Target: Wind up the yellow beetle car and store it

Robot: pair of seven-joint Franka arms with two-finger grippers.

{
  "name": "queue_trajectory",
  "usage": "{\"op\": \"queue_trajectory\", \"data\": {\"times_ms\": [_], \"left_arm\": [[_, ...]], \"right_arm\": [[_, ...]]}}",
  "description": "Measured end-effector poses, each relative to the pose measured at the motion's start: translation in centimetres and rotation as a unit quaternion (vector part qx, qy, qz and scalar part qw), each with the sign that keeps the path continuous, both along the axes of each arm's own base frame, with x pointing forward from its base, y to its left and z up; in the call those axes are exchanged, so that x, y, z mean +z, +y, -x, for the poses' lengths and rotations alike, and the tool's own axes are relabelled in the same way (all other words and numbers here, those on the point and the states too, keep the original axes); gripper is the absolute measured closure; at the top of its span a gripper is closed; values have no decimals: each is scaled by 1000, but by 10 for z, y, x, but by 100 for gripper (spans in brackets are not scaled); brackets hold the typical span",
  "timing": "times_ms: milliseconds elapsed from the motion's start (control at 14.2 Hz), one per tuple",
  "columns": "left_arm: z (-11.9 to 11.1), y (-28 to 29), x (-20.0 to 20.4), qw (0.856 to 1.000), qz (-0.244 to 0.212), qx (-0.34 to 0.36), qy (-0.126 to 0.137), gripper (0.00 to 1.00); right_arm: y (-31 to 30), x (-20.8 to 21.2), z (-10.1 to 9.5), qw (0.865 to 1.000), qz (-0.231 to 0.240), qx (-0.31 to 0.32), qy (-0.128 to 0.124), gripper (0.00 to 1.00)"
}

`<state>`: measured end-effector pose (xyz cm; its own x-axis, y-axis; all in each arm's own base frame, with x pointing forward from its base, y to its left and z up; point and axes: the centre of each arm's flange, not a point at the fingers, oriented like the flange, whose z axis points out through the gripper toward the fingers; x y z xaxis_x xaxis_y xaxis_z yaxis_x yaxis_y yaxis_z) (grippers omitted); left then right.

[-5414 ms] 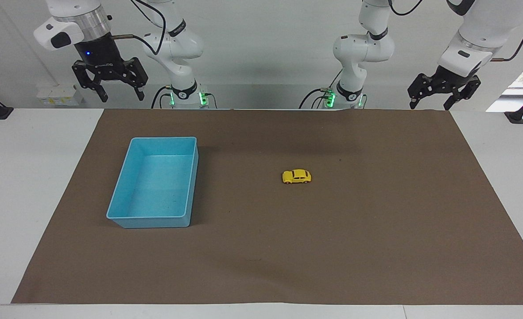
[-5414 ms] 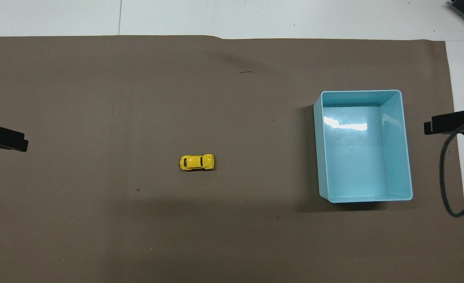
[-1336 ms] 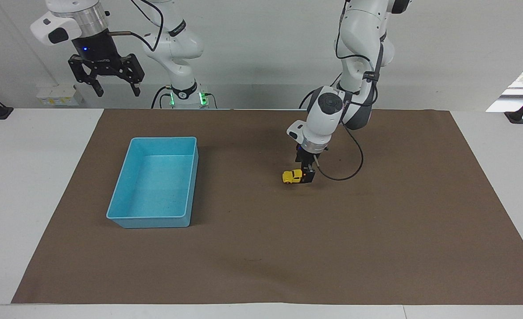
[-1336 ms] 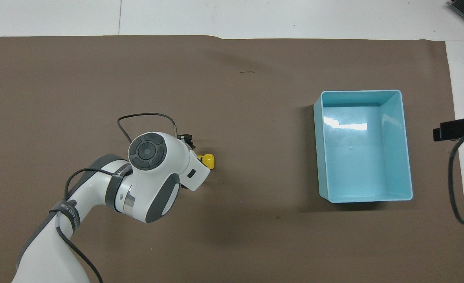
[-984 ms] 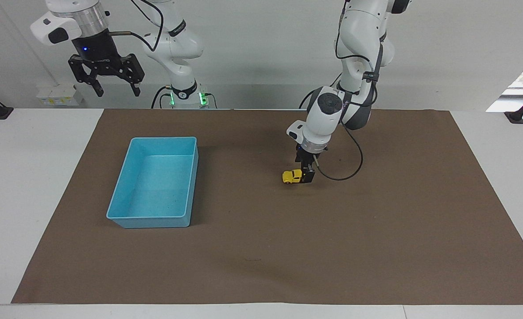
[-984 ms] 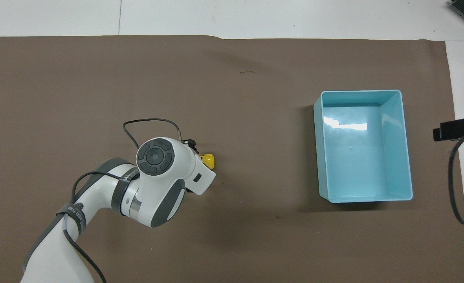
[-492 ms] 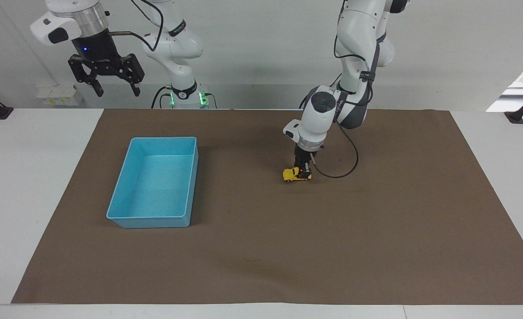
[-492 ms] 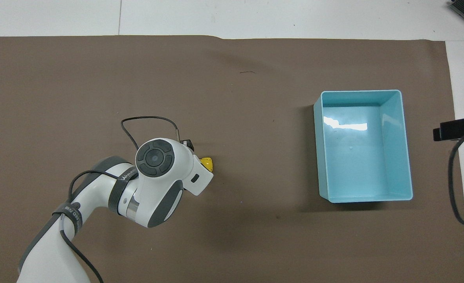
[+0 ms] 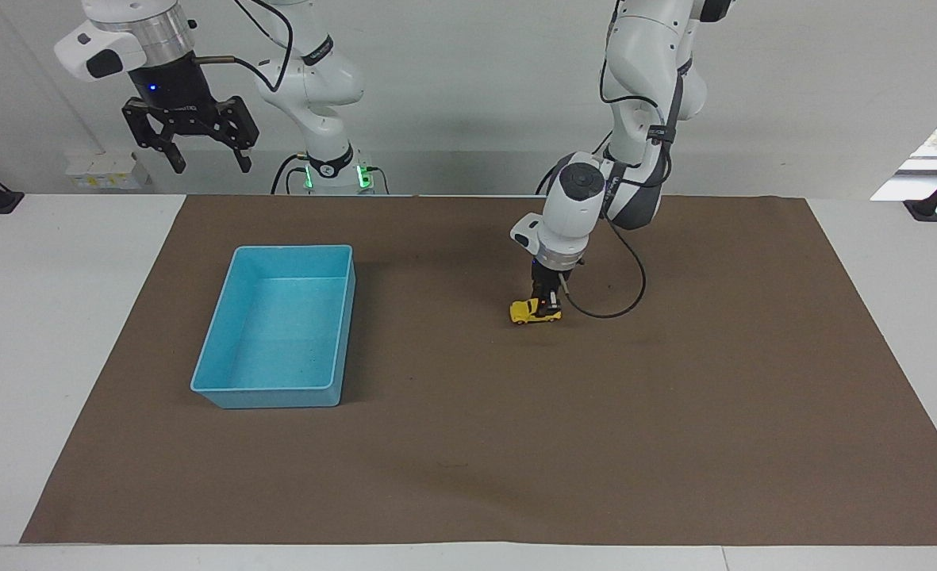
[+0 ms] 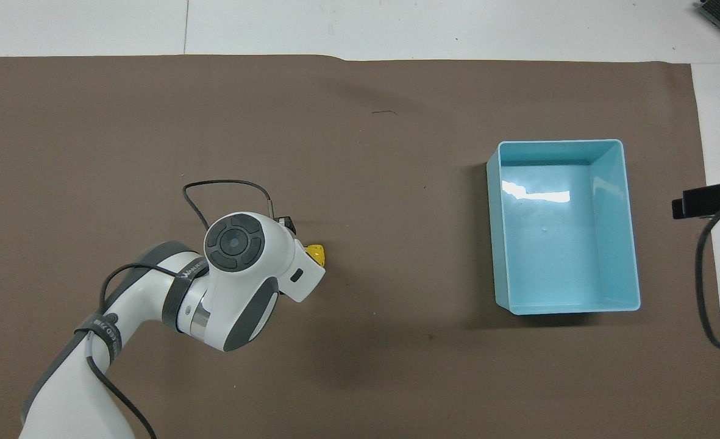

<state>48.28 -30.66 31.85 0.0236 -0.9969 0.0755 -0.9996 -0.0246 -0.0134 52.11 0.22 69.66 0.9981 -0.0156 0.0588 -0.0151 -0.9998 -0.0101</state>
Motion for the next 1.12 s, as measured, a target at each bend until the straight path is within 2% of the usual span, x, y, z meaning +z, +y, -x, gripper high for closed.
{"op": "queue_trajectory", "data": {"times_ms": [1125], "left_arm": [[-34,114,0,999,-9,-46,14,59]], "right_arm": [[0,0,0,1000,0,0,0,0]]}}
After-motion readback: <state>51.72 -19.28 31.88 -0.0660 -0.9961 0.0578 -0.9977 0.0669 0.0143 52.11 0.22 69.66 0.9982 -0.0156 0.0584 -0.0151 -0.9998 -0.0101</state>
